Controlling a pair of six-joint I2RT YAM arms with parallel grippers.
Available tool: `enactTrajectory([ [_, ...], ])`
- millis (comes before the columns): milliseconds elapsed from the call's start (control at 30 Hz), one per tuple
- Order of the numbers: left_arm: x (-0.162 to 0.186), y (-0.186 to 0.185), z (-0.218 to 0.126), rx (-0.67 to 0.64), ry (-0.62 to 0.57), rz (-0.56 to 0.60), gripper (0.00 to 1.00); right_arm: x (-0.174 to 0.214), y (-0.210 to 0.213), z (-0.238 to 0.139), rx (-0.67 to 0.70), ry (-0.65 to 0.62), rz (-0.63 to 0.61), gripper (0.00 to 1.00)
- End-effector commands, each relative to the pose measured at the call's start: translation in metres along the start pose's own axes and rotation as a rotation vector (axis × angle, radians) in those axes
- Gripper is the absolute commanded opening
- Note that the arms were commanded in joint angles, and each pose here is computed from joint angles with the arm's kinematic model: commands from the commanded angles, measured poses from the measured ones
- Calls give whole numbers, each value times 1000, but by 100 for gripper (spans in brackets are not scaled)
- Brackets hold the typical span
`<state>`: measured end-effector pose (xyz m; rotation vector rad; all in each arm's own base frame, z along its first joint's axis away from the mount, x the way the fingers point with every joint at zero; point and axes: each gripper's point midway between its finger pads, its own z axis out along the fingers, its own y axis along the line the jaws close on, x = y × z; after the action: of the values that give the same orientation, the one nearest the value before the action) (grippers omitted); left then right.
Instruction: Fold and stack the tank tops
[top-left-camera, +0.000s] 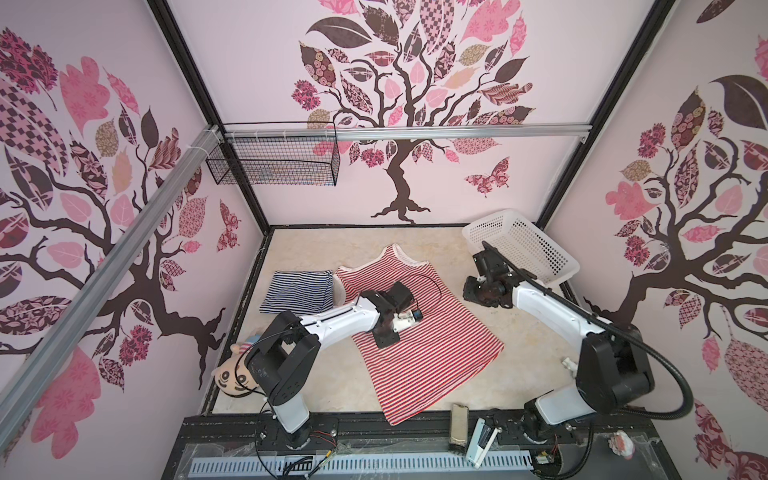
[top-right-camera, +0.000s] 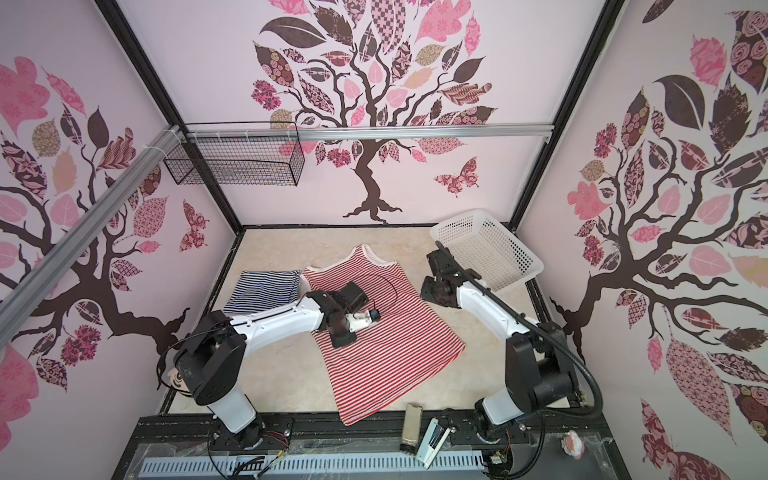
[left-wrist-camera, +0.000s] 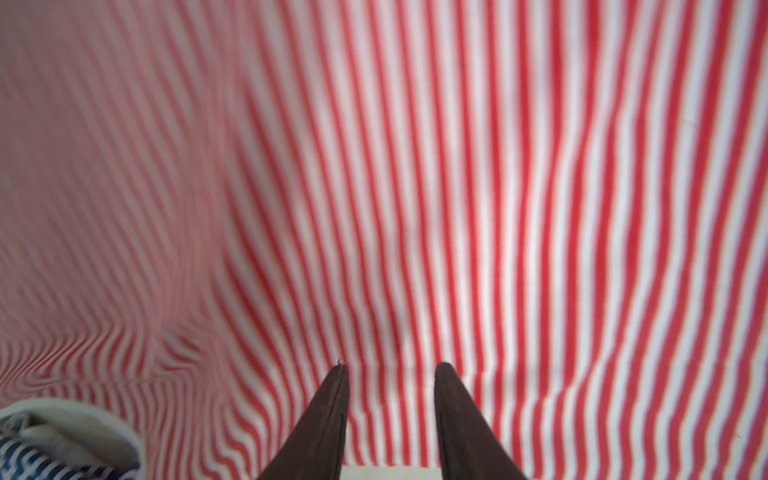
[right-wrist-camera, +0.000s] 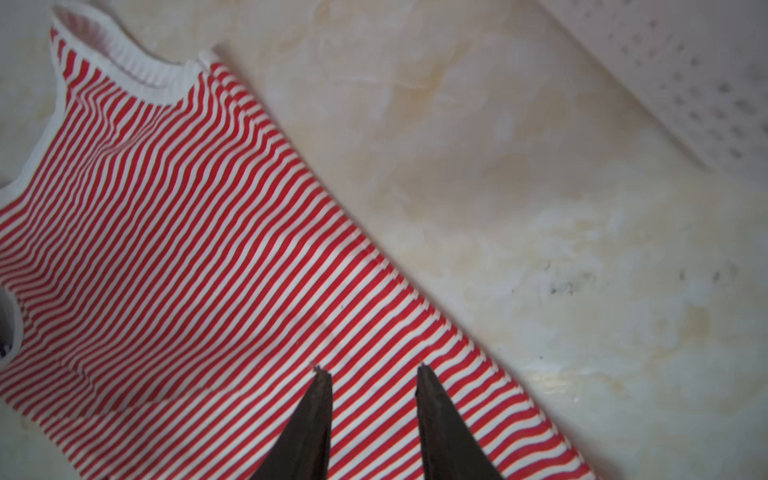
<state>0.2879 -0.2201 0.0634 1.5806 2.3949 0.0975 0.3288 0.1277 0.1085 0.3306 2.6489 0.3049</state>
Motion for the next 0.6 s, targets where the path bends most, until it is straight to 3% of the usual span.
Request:
enactTrajectory([
  [0,-13,64,-10,-122,-69,-145,39,54,-11,1,-12,97,6,38],
  [167,-15,117,16,-145,-47,-222,39,98,-30,7,-22,140,26,38],
  [333,-16,135,49,-150,7,-229,38,115,-48,18,25,165,29,39],
  [567,2,132,77,-149,98,-229,38,97,-85,40,287,152,-2,40],
])
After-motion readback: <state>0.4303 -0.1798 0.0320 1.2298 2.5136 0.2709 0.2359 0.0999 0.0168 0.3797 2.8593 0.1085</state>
